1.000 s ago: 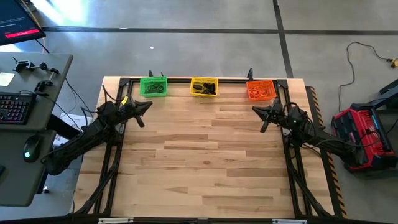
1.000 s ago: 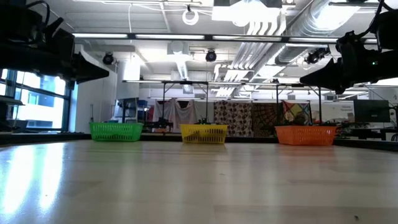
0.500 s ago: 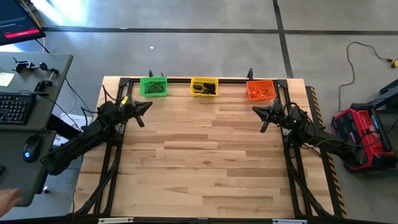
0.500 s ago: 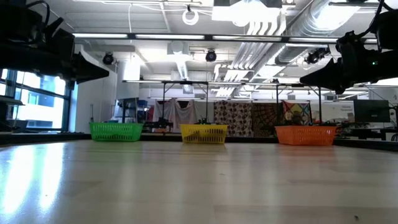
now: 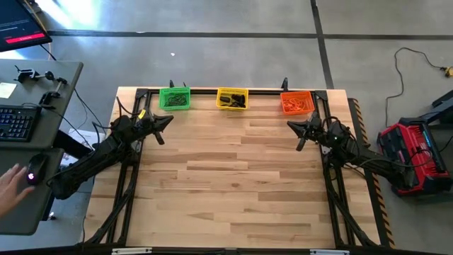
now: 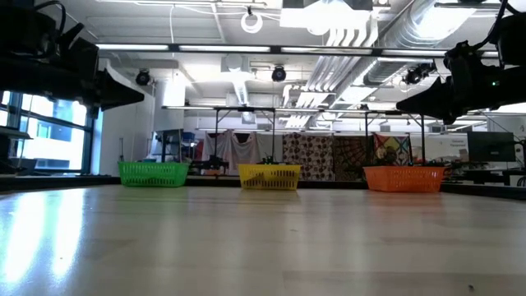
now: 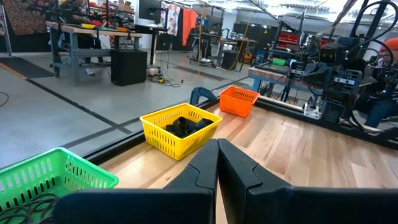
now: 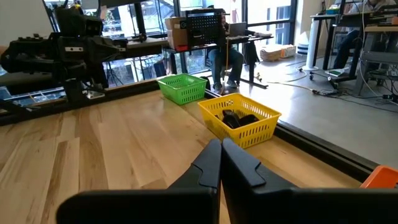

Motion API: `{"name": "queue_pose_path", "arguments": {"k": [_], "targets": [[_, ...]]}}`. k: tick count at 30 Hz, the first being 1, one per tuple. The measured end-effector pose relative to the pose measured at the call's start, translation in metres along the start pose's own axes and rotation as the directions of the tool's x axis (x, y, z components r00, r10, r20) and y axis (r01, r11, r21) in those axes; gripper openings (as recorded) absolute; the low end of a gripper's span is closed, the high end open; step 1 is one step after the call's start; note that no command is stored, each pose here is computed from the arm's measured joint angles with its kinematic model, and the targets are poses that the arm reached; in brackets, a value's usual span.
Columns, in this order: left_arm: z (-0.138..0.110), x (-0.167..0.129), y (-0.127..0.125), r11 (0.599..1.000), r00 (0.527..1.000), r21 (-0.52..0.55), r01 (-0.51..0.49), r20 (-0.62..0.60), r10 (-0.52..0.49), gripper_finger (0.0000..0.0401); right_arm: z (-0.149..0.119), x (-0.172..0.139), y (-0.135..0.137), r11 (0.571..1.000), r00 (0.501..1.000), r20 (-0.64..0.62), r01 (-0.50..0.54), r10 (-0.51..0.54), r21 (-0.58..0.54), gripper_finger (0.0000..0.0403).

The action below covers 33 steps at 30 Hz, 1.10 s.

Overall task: Sort rubber bands into baskets
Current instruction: Return to Home Position

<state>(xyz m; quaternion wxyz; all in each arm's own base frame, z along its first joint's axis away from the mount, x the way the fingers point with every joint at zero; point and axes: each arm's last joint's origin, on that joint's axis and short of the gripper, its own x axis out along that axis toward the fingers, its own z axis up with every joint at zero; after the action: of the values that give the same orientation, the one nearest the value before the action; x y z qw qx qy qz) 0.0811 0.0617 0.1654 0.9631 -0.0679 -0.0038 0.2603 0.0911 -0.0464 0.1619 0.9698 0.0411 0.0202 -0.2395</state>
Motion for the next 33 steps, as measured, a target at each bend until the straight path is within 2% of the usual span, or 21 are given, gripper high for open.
{"name": "queue_pose_path", "arguments": {"k": [33], "targets": [[0.0, 0.0, 0.0, 1.0, 1.0, 0.0, 0.0, 0.0, 0.0, 0.0, -0.0001, 0.0, 0.0, 1.0, 1.0, 0.0, 0.0, 0.0, 0.0, 0.0]]}}
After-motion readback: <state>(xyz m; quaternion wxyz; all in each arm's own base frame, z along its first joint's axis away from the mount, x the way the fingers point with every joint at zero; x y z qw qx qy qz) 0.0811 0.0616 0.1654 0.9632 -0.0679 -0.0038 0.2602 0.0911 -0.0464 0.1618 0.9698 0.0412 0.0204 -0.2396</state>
